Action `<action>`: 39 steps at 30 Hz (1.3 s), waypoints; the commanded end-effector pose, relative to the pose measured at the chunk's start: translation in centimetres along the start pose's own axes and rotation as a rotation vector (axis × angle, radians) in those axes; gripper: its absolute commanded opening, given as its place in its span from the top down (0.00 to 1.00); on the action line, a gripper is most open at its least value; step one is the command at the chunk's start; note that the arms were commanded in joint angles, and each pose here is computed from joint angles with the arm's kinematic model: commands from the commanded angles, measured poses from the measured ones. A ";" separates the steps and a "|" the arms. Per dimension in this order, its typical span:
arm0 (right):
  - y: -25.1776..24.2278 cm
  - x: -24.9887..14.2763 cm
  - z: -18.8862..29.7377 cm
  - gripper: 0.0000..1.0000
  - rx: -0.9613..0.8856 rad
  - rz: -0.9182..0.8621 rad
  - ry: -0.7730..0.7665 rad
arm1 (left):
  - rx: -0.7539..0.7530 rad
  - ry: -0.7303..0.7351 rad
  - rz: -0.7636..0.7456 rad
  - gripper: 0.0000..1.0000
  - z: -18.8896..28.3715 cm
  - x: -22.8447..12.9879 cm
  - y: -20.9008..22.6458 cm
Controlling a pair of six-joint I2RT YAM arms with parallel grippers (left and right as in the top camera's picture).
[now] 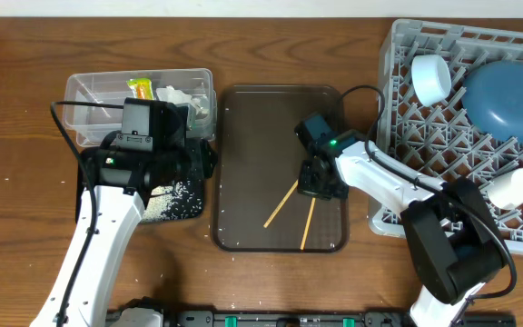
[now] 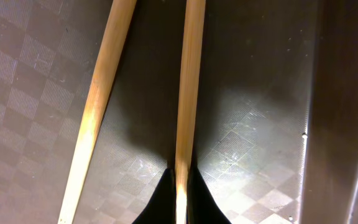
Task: Sort waste into correct bins and load items into the dishwasher rack
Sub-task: 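Lower the right gripper onto the brown tray and grasp one wooden chopstick, then carry the chopstick right and drop it into the dish rack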
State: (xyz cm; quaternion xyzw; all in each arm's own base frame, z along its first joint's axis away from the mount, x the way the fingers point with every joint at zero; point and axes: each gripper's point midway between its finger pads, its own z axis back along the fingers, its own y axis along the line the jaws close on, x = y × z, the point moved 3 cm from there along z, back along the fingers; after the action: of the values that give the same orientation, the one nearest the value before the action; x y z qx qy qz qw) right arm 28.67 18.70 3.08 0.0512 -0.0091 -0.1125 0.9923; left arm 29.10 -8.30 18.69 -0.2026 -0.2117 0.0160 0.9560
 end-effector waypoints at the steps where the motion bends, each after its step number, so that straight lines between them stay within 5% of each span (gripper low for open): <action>1: -0.5 1.2 1.2 0.99 -0.024 0.021 -0.051 | 0.008 -0.012 -0.005 0.50 0.2 0.3 0.1; 16: -5.3 10.1 15.0 0.99 0.033 0.238 -0.368 | 0.008 -0.013 -0.005 0.50 0.2 0.3 0.1; 25: -12.1 12.9 14.9 0.99 -0.012 0.160 -0.356 | 0.008 -0.013 -0.005 0.50 0.2 0.3 0.1; 39: -12.8 13.5 10.7 0.91 -0.016 0.154 -0.245 | 0.008 -0.013 -0.005 0.50 0.2 0.3 0.1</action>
State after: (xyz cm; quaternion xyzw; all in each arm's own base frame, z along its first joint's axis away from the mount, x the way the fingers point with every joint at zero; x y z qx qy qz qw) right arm 38.33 2.27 13.31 0.0274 -0.1396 -0.0469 0.9887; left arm 29.11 -8.27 18.68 -0.2015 -0.2120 0.0161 0.9561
